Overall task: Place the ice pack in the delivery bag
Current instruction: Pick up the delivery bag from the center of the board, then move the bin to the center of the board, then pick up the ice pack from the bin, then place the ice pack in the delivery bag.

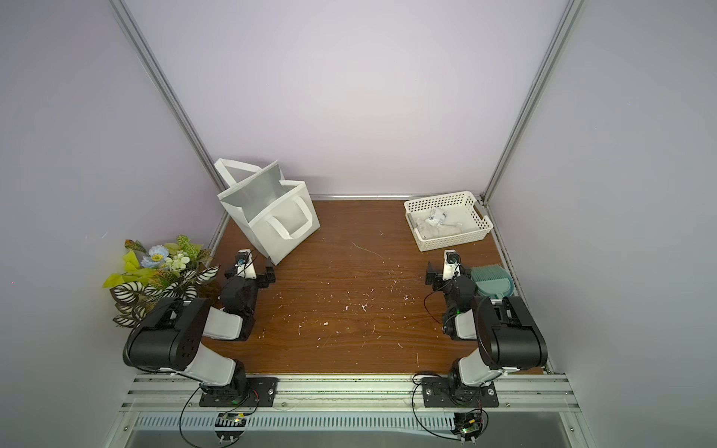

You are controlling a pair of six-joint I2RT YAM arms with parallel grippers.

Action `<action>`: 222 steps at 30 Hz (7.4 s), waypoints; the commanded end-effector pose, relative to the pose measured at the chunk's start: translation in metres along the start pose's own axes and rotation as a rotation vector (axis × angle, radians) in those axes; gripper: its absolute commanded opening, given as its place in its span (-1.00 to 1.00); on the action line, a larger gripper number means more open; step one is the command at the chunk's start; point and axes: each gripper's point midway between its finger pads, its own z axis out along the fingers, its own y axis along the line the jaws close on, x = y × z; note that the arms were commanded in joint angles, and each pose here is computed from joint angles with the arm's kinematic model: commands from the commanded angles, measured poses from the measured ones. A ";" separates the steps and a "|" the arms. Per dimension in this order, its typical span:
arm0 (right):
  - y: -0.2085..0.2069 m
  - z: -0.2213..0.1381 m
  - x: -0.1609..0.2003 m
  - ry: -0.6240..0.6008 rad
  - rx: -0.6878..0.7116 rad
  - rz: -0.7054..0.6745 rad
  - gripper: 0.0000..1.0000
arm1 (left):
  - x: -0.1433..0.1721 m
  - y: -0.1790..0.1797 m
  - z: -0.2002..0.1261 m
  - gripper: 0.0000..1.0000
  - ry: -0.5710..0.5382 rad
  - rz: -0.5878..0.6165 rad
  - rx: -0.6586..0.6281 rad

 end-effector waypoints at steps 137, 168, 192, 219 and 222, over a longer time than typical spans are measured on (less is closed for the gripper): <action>0.143 0.063 -0.046 0.752 0.145 0.254 0.85 | -0.161 -0.118 -0.077 -0.99 0.524 -0.499 0.420; 0.122 0.124 0.032 0.838 0.280 0.322 -0.09 | -0.166 -0.122 -0.090 -0.99 0.487 -0.473 0.490; 0.126 0.024 -0.176 0.433 0.018 0.327 -0.37 | -0.152 -0.129 -0.073 -0.99 0.534 -0.435 0.479; 0.363 -0.105 -0.278 0.218 -0.710 -0.024 -0.41 | -0.165 -0.132 -0.067 -0.98 0.521 -0.439 0.483; 0.381 -0.092 -0.248 0.272 -0.711 -0.126 -0.40 | -0.164 -0.132 -0.070 -0.98 0.523 -0.434 0.486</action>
